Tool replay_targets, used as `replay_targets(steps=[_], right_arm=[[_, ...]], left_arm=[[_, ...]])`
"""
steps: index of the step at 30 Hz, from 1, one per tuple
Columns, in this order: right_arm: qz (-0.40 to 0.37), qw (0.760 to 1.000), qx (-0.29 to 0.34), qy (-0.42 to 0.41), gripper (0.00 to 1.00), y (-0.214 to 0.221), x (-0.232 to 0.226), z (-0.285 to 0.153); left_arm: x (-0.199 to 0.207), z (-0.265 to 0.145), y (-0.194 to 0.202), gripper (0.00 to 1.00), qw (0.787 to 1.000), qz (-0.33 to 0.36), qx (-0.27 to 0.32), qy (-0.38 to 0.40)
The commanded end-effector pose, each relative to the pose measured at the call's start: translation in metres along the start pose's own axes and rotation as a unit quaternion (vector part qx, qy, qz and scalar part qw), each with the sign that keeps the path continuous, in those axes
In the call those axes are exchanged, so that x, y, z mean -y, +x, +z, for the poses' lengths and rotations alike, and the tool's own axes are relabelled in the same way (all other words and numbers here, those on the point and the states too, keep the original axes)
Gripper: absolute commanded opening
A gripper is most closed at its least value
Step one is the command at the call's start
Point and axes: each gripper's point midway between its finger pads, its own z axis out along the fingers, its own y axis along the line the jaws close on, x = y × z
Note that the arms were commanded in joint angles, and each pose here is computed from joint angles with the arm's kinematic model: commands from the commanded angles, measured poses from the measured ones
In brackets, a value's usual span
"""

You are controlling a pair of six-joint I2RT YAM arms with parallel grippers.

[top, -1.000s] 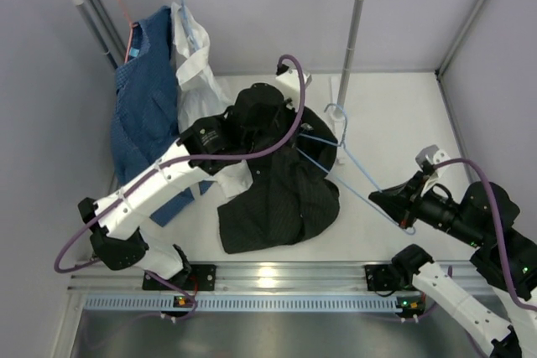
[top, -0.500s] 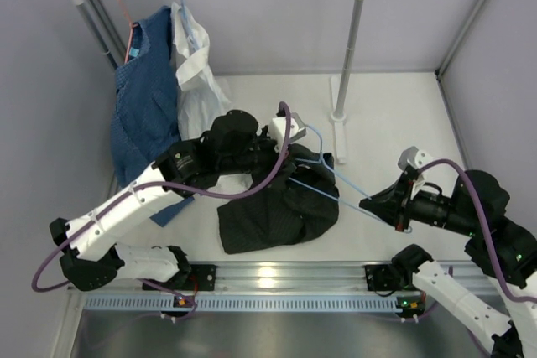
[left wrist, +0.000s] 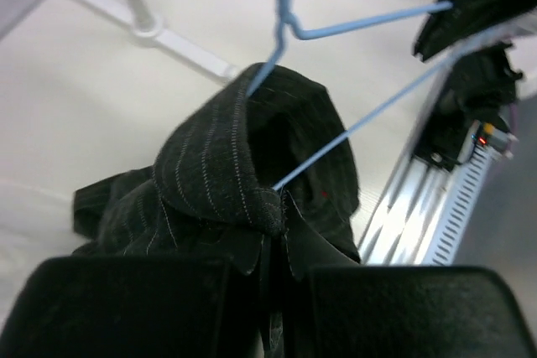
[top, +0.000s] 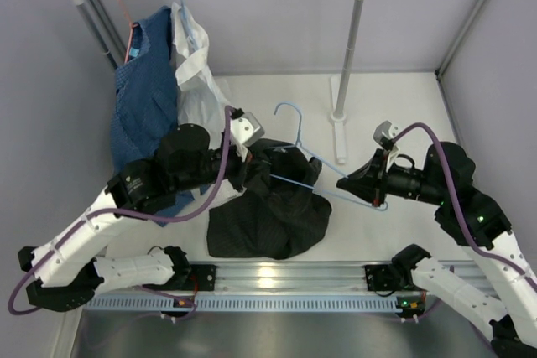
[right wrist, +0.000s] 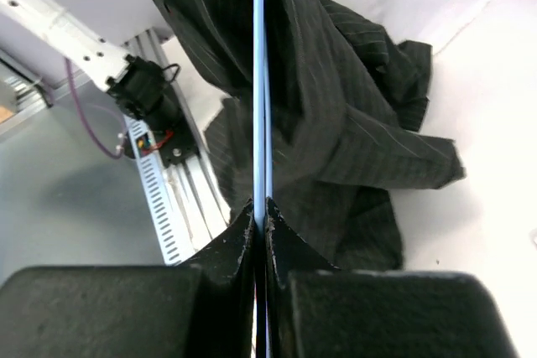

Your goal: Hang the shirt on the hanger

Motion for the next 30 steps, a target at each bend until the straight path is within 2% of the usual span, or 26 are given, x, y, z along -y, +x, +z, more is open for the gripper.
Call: replay_targets(steps=[1,3,4,7,8,9,12,17,20,24,25,26,27,30], right_arm=[[-0.051,0.995,0.079,0.027,0.00,-0.032,0.008,-0.003],[-0.062,0.994,0.091,0.007,0.00,-0.032,0.001,-0.004],[-0.072,0.993,0.078,-0.050,0.00,-0.027,-0.017,-0.002],[-0.091,0.988,0.022,-0.124,0.00,-0.014,-0.035,-0.001],[-0.085,0.987,-0.018,-0.133,0.00,0.003,-0.036,-0.004],[-0.110,0.984,-0.031,-0.137,0.00,0.006,-0.033,-0.003],[-0.125,0.981,-0.046,-0.138,0.00,0.009,-0.034,-0.008],[-0.152,0.975,-0.062,-0.151,0.00,0.001,-0.039,-0.015],[-0.149,0.964,-0.082,-0.205,0.00,-0.002,-0.051,-0.014],[-0.121,0.952,-0.068,-0.274,0.00,-0.008,-0.060,0.000],[-0.142,0.951,-0.039,-0.273,0.00,-0.021,-0.055,0.011],[-0.100,0.958,-0.036,-0.267,0.00,-0.026,-0.056,0.015],[-0.085,0.970,-0.035,-0.225,0.00,-0.021,-0.040,0.029],[-0.102,0.978,0.013,-0.180,0.00,-0.035,-0.032,0.042]], left_arm=[[-0.047,-0.031,-0.030,0.00,0.986,-0.031,0.065,-0.150],[-0.047,-0.039,-0.037,0.00,0.985,-0.026,0.078,-0.151],[-0.045,-0.044,-0.043,0.00,0.985,-0.023,0.086,-0.147],[-0.026,-0.048,-0.052,0.00,0.991,0.006,0.095,-0.091],[-0.016,-0.048,-0.053,0.00,0.994,0.015,0.094,-0.059],[-0.011,-0.050,-0.052,0.00,0.994,0.031,0.091,-0.044],[0.002,-0.055,-0.042,0.00,0.997,0.041,0.070,-0.006],[0.002,-0.064,-0.012,0.00,0.998,0.044,0.035,-0.006],[0.006,-0.070,0.004,0.00,0.998,0.052,0.017,0.007],[0.025,-0.074,0.012,0.00,0.996,0.062,0.014,0.065],[0.037,-0.074,0.013,0.00,0.993,0.063,0.012,0.098],[0.040,-0.074,0.013,0.00,0.992,0.063,0.012,0.108],[0.041,-0.073,0.012,0.00,0.992,0.061,0.012,0.110],[0.035,-0.063,0.011,0.00,0.994,0.050,-0.001,0.093]])
